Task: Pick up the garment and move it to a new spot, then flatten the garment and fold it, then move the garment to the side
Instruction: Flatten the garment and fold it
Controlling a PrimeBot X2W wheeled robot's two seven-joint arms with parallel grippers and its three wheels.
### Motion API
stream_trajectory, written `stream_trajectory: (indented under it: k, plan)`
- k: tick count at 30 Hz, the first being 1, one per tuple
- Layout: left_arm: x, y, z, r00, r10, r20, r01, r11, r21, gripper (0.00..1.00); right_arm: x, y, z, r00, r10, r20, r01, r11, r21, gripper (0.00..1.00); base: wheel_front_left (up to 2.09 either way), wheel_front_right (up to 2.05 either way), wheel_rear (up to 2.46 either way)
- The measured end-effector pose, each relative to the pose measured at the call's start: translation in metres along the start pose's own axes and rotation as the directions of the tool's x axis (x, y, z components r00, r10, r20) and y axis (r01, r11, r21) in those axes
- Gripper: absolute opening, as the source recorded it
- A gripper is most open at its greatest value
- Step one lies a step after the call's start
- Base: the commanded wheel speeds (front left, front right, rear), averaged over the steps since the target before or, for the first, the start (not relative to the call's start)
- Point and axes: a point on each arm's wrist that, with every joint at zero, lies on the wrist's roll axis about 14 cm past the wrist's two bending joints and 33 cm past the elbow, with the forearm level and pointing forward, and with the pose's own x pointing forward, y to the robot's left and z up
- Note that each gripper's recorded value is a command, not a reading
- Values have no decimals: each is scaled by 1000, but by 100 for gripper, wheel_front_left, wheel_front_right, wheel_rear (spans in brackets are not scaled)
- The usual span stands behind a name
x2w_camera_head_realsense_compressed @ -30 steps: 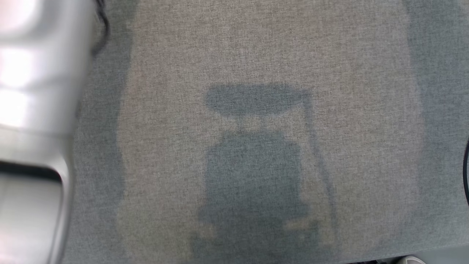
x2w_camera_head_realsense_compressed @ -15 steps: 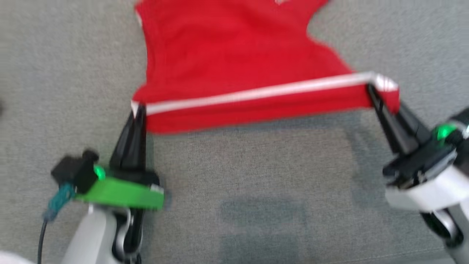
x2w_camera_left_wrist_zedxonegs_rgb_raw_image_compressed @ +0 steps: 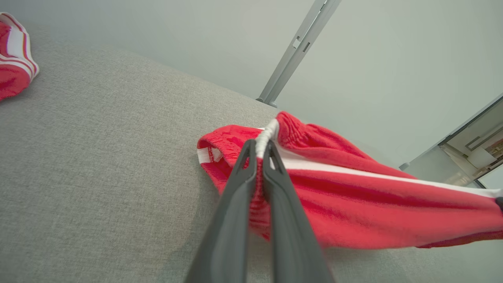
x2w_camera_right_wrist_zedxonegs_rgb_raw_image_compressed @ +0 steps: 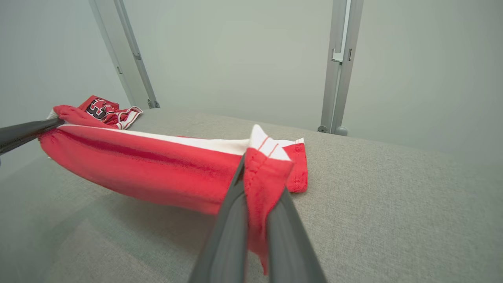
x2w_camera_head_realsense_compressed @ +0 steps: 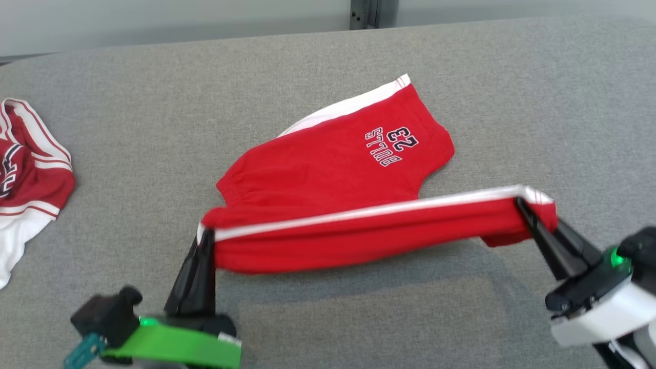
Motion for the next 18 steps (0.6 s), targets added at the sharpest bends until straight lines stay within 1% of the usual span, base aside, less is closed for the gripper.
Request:
stream_trajectory:
  k: [2, 3, 4, 6, 10, 15, 18]
  plan:
    - [16, -7, 6, 1000, -10, 14, 10, 1000, -4, 0, 11, -7, -1, 1000, 21, -9, -21, 1000, -20, 0, 0, 0, 0]
    - [33, -12, 7, 1000, -25, 11, 25, 999, 28, 0, 25, -13, -4, 999, 42, -24, -43, 999, -28, 0, 0, 0, 0]
    - [43, -15, 9, 999, -28, 19, 27, 999, 32, 0, 30, -17, -9, 997, 57, -47, -59, 997, -42, 0, 0, 0, 0]
    - [71, -18, 0, 999, -35, -17, 36, 998, 49, 0, 52, -29, -26, 991, 88, -104, -94, 994, -55, 0, 0, 0, 0]
    - [100, -3, -12, 998, 1, -60, 5, 995, 99, 0, 86, -40, -47, 980, 127, -152, -137, 989, -59, 0, 0, 0, 0]
    - [121, 23, -28, 990, 68, -123, -52, 990, 129, 0, 121, -40, -77, 962, 183, -204, -195, 980, -39, 0, 0, 0, 0]
    - [128, 35, -28, 987, 98, -127, -78, 985, 155, 0, 137, -37, -92, 948, 217, -233, -231, 972, -34, 0, 0, 0, 0]
